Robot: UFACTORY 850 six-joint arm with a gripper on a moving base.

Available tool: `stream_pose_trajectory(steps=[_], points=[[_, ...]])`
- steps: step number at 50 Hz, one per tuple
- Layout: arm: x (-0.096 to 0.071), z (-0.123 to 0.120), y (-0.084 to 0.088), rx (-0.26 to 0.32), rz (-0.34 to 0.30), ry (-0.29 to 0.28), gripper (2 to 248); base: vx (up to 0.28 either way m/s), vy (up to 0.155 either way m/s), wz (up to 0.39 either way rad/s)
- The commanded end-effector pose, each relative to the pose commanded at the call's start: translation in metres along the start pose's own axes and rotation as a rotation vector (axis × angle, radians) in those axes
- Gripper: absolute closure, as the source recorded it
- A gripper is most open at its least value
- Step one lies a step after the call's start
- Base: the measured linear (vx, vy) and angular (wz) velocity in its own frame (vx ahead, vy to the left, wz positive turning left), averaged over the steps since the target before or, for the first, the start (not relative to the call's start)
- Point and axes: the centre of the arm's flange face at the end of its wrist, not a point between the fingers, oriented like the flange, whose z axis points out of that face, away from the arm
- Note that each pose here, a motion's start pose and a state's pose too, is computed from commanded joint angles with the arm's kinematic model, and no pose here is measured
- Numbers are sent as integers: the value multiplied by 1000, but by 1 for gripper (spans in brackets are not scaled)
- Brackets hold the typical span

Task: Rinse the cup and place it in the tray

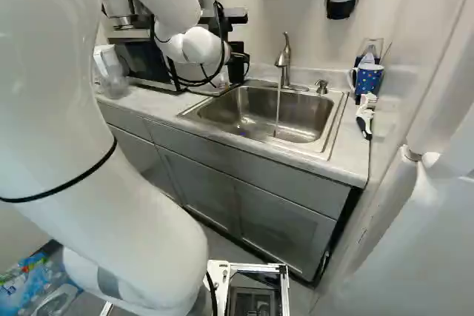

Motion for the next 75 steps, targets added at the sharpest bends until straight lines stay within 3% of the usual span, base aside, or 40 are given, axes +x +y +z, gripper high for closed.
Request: stream_pose_trajectory(steps=[75], points=[[0,0,0,0,783,0,124,0,0,0]])
